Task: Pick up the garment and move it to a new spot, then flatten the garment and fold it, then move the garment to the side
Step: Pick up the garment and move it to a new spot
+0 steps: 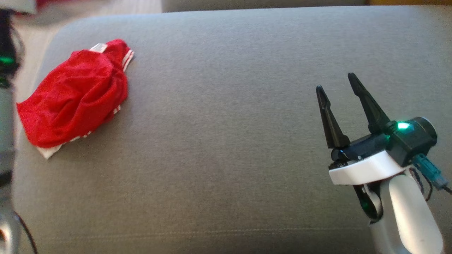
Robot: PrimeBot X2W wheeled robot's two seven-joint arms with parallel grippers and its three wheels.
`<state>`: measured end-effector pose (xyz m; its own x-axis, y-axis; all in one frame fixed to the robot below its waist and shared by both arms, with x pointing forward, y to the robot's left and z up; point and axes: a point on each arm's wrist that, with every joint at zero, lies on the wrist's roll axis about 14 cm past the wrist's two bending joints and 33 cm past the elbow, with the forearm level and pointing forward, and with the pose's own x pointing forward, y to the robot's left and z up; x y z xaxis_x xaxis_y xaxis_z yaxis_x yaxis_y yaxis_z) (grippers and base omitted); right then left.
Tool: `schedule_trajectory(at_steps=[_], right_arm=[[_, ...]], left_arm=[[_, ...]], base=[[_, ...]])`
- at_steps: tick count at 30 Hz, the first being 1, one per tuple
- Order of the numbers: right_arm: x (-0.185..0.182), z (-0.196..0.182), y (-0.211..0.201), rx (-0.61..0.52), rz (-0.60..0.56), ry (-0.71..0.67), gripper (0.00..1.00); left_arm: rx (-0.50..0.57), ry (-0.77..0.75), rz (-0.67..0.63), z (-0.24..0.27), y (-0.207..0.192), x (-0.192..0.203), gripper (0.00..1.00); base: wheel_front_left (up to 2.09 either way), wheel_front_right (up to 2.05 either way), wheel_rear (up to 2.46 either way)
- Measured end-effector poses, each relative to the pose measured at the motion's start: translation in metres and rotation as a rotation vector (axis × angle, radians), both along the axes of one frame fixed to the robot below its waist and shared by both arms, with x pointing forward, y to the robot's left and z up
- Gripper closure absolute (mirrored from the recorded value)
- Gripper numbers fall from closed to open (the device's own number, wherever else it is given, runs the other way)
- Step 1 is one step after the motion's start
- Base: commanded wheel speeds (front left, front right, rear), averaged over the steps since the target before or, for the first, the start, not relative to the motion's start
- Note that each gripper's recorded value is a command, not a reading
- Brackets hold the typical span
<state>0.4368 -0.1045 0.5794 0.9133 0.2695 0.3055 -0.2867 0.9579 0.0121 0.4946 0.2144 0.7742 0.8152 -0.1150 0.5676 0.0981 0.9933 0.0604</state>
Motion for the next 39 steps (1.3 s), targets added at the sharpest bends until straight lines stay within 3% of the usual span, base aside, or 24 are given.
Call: schedule_trajectory(at_steps=[10, 22, 26, 33, 34, 35, 36, 39], right_arm=[[-0.023, 0.013, -0.066, 0.027, -0.176, -0.026, 0.0], [-0.053, 0.04, -0.142, 0.017, -0.394, -0.098, 0.0], [-0.063, 0.043, -0.163, 0.02, -0.457, -0.103, 0.0], [-0.072, 0.035, -0.184, 0.014, -0.526, -0.071, 0.0], [-0.071, 0.033, -0.186, 0.01, -0.53, -0.066, 0.0], [-0.071, 0.033, -0.186, 0.006, -0.532, -0.063, 0.0], [-0.07, 0.032, -0.186, 0.004, -0.532, -0.061, 0.0], [-0.065, 0.031, -0.183, 0.001, -0.522, -0.06, 0.0]], left_arm=[[-0.073, 0.08, -0.369, -0.026, -0.146, -0.011, 1.0], [-0.121, 0.16, -0.599, -0.053, -0.267, -0.001, 1.0], [-0.079, 0.224, -0.662, -0.09, -0.311, 0.004, 1.0], [0.086, 0.445, -0.683, -0.202, -0.358, 0.017, 1.0], [0.115, 0.492, -0.687, -0.22, -0.362, 0.017, 0.79], [0.138, 0.532, -0.688, -0.237, -0.363, 0.017, 0.11], [0.155, 0.565, -0.683, -0.25, -0.362, 0.018, 0.0], [0.18, 0.616, -0.679, -0.275, -0.356, 0.015, 0.0]], base=[[0.0, 0.0, 0.0], [0.0, 0.0, 0.0], [0.0, 0.0, 0.0], [0.0, 0.0, 0.0], [0.0, 0.0, 0.0], [0.0, 0.0, 0.0], [0.0, 0.0, 0.0], [0.0, 0.0, 0.0]])
